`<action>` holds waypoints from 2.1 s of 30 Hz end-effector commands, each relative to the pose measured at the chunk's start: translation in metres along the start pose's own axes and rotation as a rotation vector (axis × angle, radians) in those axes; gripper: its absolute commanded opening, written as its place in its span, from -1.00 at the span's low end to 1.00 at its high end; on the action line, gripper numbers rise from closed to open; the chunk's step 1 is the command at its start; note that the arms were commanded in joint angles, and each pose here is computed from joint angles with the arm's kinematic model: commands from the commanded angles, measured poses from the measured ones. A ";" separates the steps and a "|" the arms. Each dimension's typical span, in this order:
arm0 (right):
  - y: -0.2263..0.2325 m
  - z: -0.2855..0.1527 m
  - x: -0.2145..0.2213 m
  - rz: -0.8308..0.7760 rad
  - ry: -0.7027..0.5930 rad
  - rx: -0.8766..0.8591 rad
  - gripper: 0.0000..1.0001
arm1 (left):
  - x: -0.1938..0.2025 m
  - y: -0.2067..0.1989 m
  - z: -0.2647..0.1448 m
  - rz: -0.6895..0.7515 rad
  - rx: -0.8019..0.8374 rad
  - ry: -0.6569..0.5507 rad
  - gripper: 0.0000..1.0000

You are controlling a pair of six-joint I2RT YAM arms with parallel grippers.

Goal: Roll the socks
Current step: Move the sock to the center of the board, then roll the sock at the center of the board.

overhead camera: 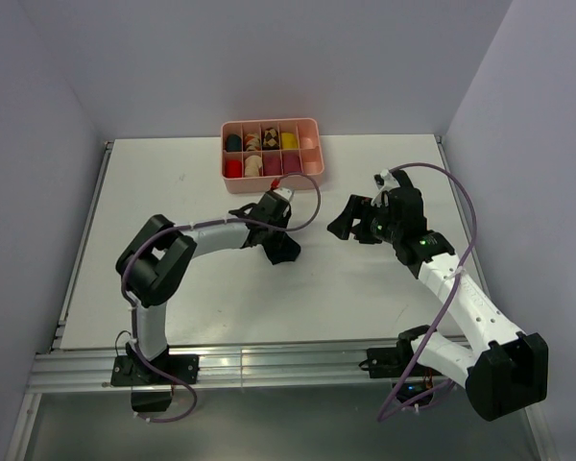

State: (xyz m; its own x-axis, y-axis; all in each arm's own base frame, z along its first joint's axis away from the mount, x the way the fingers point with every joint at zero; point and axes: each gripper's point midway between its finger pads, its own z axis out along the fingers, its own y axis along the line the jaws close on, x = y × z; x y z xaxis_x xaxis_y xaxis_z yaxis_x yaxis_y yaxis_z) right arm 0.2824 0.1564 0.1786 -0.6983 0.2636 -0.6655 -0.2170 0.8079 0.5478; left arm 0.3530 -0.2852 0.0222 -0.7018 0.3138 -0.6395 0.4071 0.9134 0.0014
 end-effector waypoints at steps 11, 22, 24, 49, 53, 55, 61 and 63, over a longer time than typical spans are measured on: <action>-0.003 -0.003 -0.004 -0.052 -0.040 0.012 0.68 | -0.039 -0.019 -0.040 0.004 0.079 -0.149 0.24; -0.012 -0.012 -0.006 -0.069 -0.070 0.071 0.68 | -0.030 -0.091 -0.055 0.312 0.184 -0.255 0.30; -0.013 -0.014 -0.006 -0.068 -0.075 0.078 0.68 | -0.026 -0.094 -0.050 0.331 0.163 -0.254 0.30; -0.020 -0.009 0.006 -0.017 -0.063 0.085 0.67 | 0.010 -0.074 -0.022 0.343 0.028 -0.170 0.19; -0.023 -0.008 0.011 -0.009 -0.062 0.089 0.67 | 0.017 -0.072 -0.016 0.345 0.011 -0.144 0.06; -0.022 -0.007 0.011 -0.005 -0.067 0.079 0.67 | 0.017 -0.072 -0.015 0.345 0.009 -0.137 -0.16; -0.019 -0.003 0.016 -0.003 -0.064 0.045 0.66 | 0.010 -0.086 -0.030 0.279 0.124 -0.091 -0.99; -0.018 -0.002 0.016 -0.005 -0.067 0.037 0.66 | 0.008 -0.098 -0.041 0.217 0.232 -0.057 -0.99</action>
State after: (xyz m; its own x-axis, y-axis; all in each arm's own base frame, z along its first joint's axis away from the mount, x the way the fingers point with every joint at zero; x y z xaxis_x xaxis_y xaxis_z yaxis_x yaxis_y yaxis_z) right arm 0.2668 0.1358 0.1397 -0.6992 0.2815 -0.6572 -0.1289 0.8546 0.5031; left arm 0.2956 -0.3450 0.0239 -0.4818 0.5474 -0.6843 0.6417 0.7522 0.1498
